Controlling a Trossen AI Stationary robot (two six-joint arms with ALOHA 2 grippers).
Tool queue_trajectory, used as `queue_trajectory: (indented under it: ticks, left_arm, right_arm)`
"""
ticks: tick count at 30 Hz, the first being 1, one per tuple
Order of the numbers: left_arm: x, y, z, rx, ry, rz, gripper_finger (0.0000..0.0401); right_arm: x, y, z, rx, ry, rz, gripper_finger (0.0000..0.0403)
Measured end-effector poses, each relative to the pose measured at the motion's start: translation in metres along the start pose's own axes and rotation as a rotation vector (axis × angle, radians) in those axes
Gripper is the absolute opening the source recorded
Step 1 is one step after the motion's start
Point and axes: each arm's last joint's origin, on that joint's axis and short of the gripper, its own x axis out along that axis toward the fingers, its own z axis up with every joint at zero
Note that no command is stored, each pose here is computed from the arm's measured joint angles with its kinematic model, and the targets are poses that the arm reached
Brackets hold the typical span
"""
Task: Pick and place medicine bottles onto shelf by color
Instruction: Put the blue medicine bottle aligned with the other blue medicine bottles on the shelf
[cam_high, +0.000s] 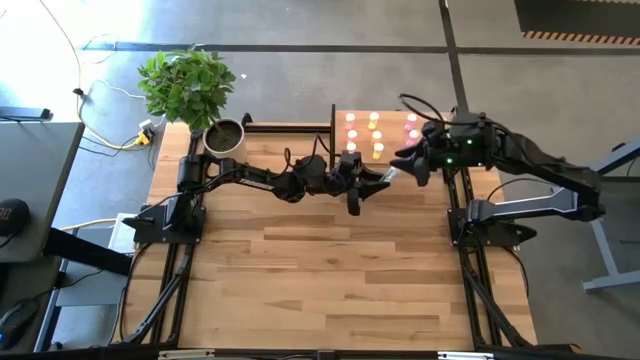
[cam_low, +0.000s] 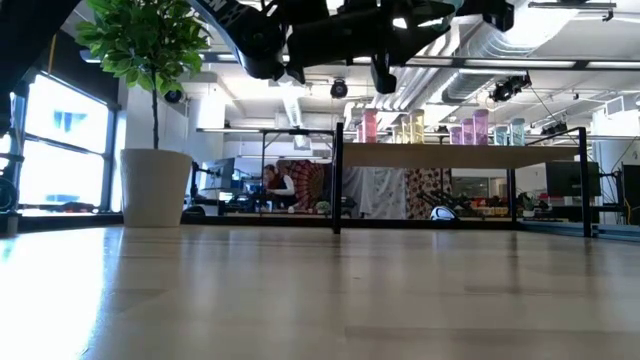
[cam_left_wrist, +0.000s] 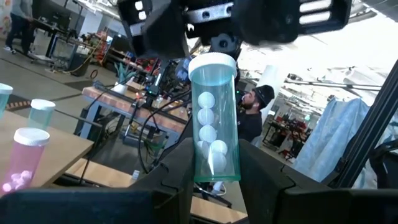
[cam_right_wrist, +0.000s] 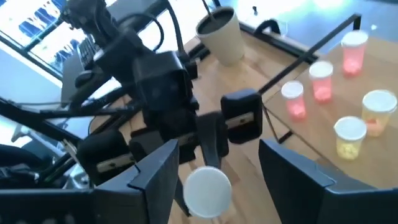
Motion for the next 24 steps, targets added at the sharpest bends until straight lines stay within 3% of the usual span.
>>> queue_trajectory:
  ticks: [14,24]
  left_arm:
    - [0.000,0.000,0.000,0.000,0.000,0.001,0.0095]
    - [0.000,0.001,0.000,0.002,0.001,0.006,0.0095]
  right_arm:
    - [0.008,-0.002,-0.006,0.016,0.110,0.009,0.0210]
    - [0.015,-0.002,-0.007,0.038,0.144,0.012,0.0156]
